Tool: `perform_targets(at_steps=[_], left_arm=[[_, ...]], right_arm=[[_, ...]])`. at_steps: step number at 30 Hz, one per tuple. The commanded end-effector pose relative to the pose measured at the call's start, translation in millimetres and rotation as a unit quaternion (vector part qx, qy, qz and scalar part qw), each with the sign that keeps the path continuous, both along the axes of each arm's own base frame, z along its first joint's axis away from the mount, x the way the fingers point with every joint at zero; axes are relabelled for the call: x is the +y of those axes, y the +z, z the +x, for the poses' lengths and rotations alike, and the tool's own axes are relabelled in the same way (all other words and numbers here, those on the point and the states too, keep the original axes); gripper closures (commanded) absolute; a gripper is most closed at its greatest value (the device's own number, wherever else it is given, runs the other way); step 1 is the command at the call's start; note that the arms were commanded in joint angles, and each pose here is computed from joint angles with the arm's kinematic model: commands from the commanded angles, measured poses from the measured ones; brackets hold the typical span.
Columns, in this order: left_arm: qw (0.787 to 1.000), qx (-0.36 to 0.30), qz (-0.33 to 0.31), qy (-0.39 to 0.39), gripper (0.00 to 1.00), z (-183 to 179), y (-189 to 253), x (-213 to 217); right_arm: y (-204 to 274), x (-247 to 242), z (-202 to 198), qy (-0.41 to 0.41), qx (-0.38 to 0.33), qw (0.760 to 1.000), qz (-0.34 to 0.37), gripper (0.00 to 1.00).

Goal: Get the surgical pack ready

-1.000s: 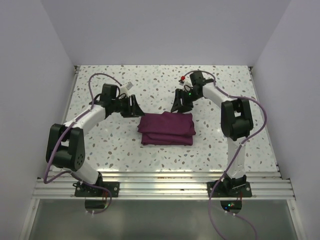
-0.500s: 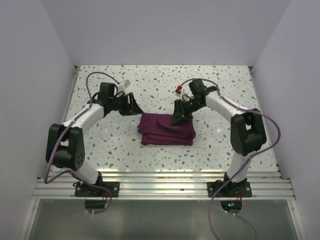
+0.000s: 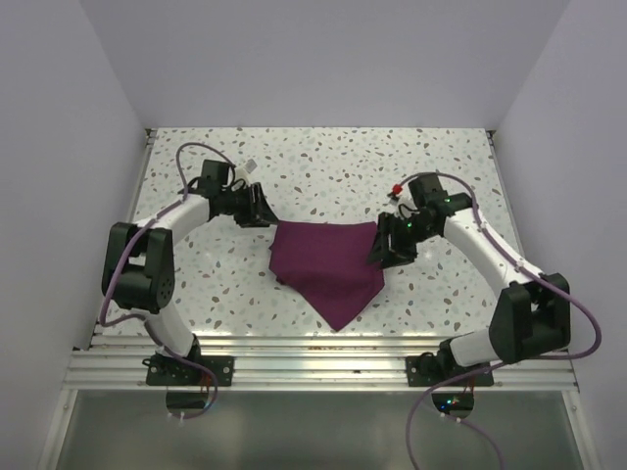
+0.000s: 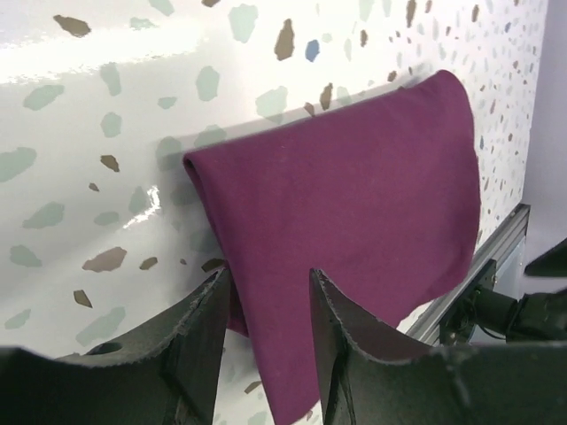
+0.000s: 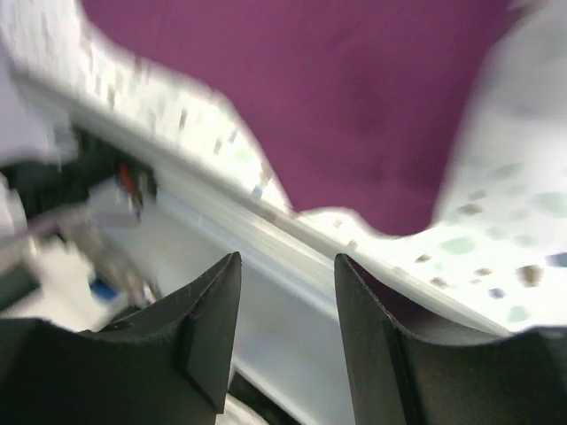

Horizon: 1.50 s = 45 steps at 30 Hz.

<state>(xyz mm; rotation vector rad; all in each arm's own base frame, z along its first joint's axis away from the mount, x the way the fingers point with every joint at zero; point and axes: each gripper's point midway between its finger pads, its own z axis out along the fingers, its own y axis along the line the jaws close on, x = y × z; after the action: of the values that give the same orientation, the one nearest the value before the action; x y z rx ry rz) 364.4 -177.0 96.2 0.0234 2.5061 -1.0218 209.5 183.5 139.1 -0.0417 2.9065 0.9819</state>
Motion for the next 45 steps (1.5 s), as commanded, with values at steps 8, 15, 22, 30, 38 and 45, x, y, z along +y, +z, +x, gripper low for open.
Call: perform_targets(at_steps=[8,15,22,30,38,45], left_arm=[[0.989,0.105,0.095,0.035,0.78,7.2,-59.3,16.3],[0.986,0.132,0.102,0.001,0.87,-25.5,-72.9,-9.5],[0.985,0.164,0.041,-0.022,0.87,-58.3,-71.1,-39.2],[0.968,0.2,0.146,0.043,0.61,-92.8,-83.1,12.0],[0.971,0.183,0.153,0.034,0.49,-154.4,-43.0,43.0],[0.991,-0.06,0.116,-0.025,0.38,-96.0,67.9,1.7]], right_arm=[[-60.2,-85.3,125.2,-0.171,-0.001,0.965,-0.198,0.75],[-100.8,-47.4,150.5,-0.133,0.034,0.975,-0.173,0.83],[-106.5,7.7,170.1,-0.106,0.033,0.985,-0.128,0.82],[-115.2,50.0,236.5,-0.125,0.027,0.988,-0.088,0.81],[-88.8,40.7,315.8,-0.161,-0.041,0.984,-0.071,0.57],[-44.0,-85.4,250.6,-0.213,-0.029,0.965,-0.152,0.23]])
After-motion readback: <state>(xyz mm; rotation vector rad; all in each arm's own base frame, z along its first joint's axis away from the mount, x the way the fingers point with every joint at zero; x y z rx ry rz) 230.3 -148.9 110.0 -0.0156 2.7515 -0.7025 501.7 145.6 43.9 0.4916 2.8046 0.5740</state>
